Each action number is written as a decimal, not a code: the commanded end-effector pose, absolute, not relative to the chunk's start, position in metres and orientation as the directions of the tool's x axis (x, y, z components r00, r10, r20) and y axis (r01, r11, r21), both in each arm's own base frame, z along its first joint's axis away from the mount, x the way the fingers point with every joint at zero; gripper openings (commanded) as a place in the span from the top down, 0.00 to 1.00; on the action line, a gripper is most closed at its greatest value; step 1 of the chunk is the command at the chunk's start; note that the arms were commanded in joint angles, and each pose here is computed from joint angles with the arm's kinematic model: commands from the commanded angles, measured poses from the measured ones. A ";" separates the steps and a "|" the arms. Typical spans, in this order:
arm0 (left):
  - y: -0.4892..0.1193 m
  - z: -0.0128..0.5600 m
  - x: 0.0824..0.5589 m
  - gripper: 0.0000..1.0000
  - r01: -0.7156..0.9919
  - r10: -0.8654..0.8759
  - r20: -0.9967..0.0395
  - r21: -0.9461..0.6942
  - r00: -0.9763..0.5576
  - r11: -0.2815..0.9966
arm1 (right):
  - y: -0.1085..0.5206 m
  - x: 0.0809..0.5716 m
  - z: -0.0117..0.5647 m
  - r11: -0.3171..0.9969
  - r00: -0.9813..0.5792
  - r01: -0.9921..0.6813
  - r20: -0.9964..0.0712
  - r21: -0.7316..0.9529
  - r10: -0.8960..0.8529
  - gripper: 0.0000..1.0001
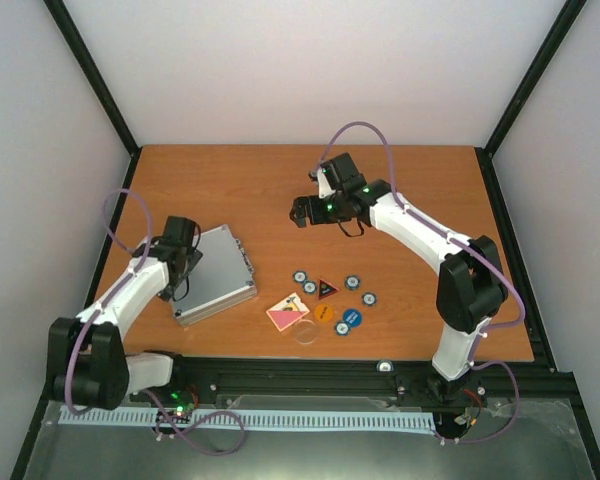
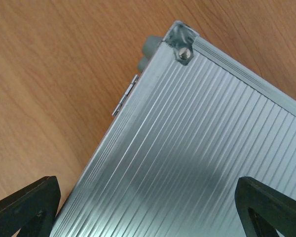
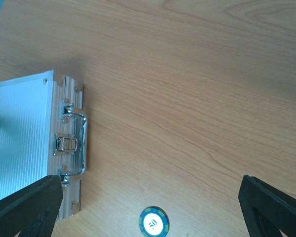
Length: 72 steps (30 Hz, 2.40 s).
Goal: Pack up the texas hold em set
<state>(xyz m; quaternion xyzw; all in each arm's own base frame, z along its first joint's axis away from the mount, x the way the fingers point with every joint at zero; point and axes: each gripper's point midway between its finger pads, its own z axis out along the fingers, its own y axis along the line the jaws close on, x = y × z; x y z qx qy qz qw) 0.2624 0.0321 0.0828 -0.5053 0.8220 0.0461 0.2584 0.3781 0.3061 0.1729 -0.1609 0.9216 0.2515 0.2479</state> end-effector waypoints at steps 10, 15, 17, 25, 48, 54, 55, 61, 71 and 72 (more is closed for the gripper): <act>-0.003 0.115 0.381 0.00 -0.614 -0.648 -0.540 -0.276 -0.537 0.739 | 0.313 0.358 0.184 0.744 -0.792 -0.509 -0.574 0.433 -0.207 0.00; -0.016 0.146 0.425 0.00 -0.501 -0.580 -0.602 -0.318 -0.548 0.805 | 0.318 0.357 0.186 0.722 -0.787 -0.522 -0.583 0.455 -0.201 0.00; -0.025 0.156 0.444 0.00 -0.450 -0.566 -0.618 -0.355 -0.545 0.820 | 0.322 0.357 0.186 0.710 -0.787 -0.528 -0.583 0.466 -0.202 0.00; -0.024 0.191 0.451 0.00 -0.437 -0.559 -0.648 -0.362 -0.517 0.824 | 0.317 0.382 0.159 0.791 -0.804 -0.485 -0.547 0.374 -0.234 0.05; 0.031 0.108 0.297 0.00 -0.838 -0.844 -0.488 -0.348 -0.221 0.420 | 0.398 0.368 0.075 0.699 -0.796 -0.591 -0.431 0.404 -0.424 0.51; 0.039 0.094 0.293 0.00 -0.870 -0.840 -0.504 -0.303 -0.200 0.389 | 0.407 0.365 0.059 0.703 -0.799 -0.590 -0.407 0.396 -0.442 0.51; 0.039 0.091 0.293 0.00 -0.872 -0.840 -0.506 -0.301 -0.197 0.386 | 0.407 0.365 0.057 0.707 -0.798 -0.592 -0.405 0.388 -0.446 0.51; 0.040 0.086 0.306 0.00 -0.871 -0.828 -0.522 -0.290 -0.203 0.397 | 0.413 0.352 0.039 0.704 -0.788 -0.610 -0.377 0.364 -0.487 0.51; 0.022 0.084 0.372 0.00 -0.779 -0.780 -0.546 -0.327 -0.306 0.535 | 0.415 0.310 0.042 0.683 -0.774 -0.630 -0.370 0.369 -0.514 0.51; 0.019 0.084 0.383 0.00 -0.761 -0.769 -0.549 -0.329 -0.328 0.559 | 0.413 0.308 0.044 0.685 -0.777 -0.626 -0.370 0.372 -0.509 0.51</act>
